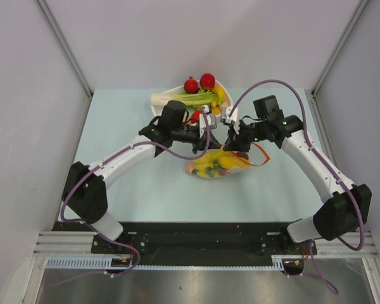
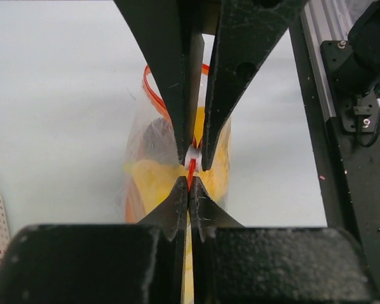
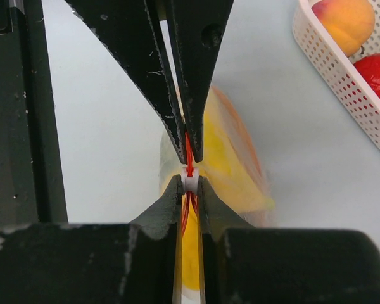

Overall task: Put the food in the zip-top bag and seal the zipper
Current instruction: Zip the zipper food storage bag at the center of the board.

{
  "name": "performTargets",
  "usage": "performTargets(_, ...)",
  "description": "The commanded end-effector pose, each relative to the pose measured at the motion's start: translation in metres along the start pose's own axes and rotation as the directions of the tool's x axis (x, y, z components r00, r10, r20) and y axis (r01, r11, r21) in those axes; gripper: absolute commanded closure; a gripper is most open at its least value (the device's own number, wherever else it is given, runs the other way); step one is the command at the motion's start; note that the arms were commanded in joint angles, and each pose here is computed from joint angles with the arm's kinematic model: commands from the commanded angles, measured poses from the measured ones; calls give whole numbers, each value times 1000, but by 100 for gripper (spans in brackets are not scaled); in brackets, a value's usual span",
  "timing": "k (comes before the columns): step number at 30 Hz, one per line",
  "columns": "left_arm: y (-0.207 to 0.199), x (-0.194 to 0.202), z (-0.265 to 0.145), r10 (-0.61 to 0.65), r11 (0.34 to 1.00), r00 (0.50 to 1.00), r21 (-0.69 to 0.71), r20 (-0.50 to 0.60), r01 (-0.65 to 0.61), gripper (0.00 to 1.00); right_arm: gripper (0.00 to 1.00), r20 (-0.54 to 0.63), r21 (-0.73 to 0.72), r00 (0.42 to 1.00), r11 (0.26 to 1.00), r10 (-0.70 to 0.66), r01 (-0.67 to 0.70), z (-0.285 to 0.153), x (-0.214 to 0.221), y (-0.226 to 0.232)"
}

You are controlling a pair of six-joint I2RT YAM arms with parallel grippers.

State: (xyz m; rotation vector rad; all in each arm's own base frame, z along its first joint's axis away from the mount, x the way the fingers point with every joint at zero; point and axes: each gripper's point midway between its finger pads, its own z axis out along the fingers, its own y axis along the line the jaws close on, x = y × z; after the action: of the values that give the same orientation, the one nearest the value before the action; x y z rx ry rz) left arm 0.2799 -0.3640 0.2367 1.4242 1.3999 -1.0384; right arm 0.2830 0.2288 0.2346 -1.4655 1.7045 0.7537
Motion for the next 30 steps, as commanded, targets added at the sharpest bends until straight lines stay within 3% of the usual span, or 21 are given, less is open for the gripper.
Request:
performTargets(1,0,-44,-14,-21,1000,992,-17,123,23,100,100,16,15,1000,1000,-25,25,-7,-6,4)
performTargets(14,39,-52,-57,-137,976,970,-138,199,166,100,98,-59,58,997,997,54,-51,-24,35,-14)
performTargets(30,92,-62,-109,-132,935,965,-295,228,198,100,100,-169,138,971,980,167,-144,-79,103,-25)
